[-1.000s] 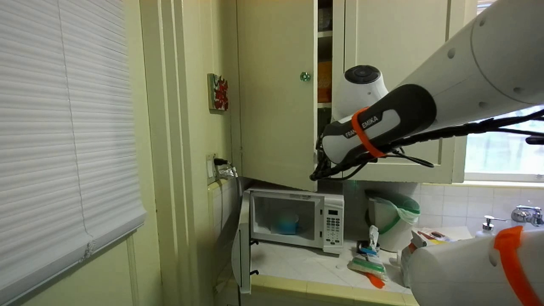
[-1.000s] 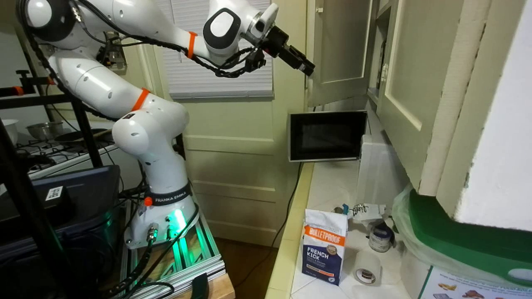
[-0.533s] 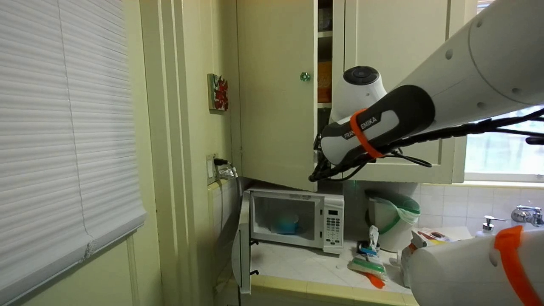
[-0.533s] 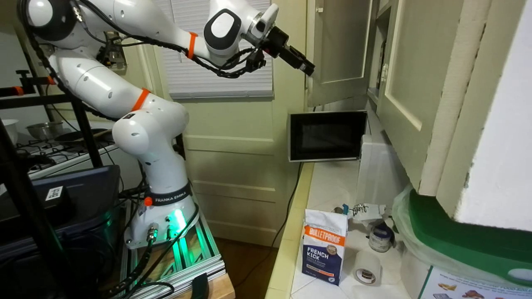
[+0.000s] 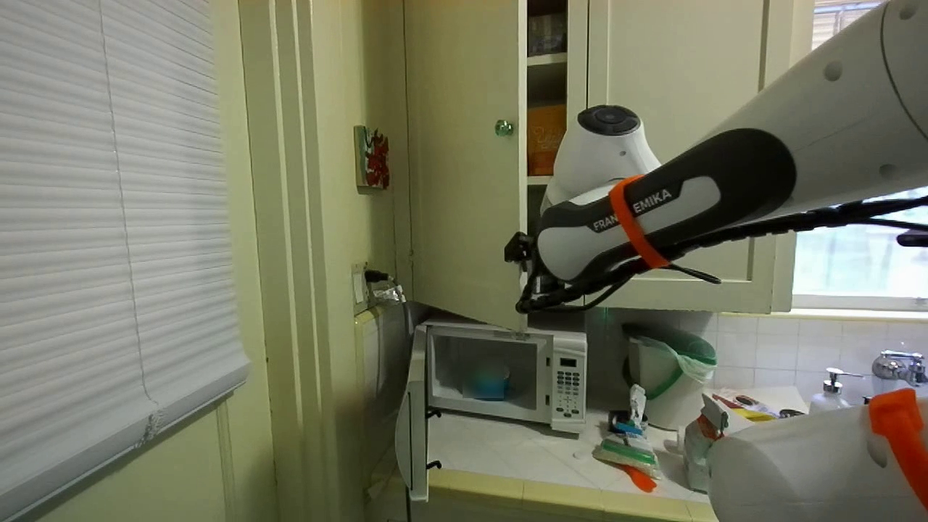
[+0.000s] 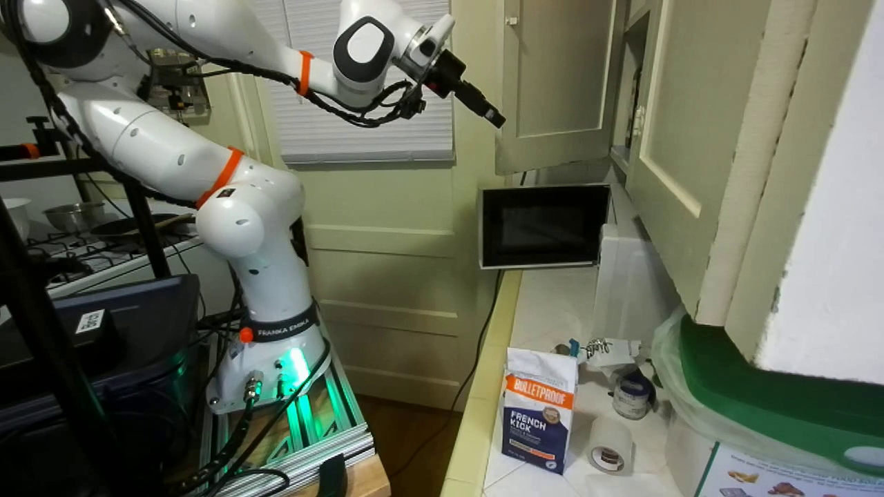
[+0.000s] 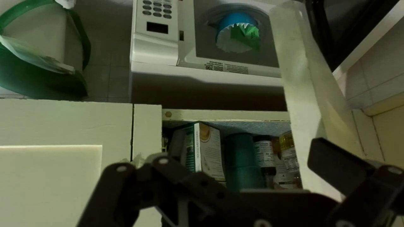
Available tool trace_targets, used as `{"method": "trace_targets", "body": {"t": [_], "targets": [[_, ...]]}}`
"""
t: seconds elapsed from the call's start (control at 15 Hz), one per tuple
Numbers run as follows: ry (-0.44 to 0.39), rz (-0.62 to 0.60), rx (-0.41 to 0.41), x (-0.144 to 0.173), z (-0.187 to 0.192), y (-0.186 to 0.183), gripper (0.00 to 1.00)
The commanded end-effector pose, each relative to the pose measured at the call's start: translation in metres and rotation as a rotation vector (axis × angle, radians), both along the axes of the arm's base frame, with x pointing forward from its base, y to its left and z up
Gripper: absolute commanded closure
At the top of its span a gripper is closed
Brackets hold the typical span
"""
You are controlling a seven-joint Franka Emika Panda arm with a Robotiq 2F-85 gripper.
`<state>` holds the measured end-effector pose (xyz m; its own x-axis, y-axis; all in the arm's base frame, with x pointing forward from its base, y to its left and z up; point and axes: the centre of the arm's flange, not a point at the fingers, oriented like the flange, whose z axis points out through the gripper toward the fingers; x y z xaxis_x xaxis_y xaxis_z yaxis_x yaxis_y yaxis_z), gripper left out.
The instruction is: Close the cabinet door.
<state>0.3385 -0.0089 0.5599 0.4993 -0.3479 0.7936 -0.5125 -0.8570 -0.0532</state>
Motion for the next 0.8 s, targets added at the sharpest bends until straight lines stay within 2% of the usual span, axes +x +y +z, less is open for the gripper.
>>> {"method": "trace_targets", "body": {"t": [0.0,0.13,0.47,0.73], "targets": [[0.036,0.043,0.019,-0.008,-0.013,0.008,0.00],[0.053,0.075,0.023,-0.008,-0.014,0.015,0.00],[0.155,0.165,0.055,-0.009,-0.023,0.034,0.00],[0.173,0.222,0.025,0.002,-0.028,0.047,0.00]]}}
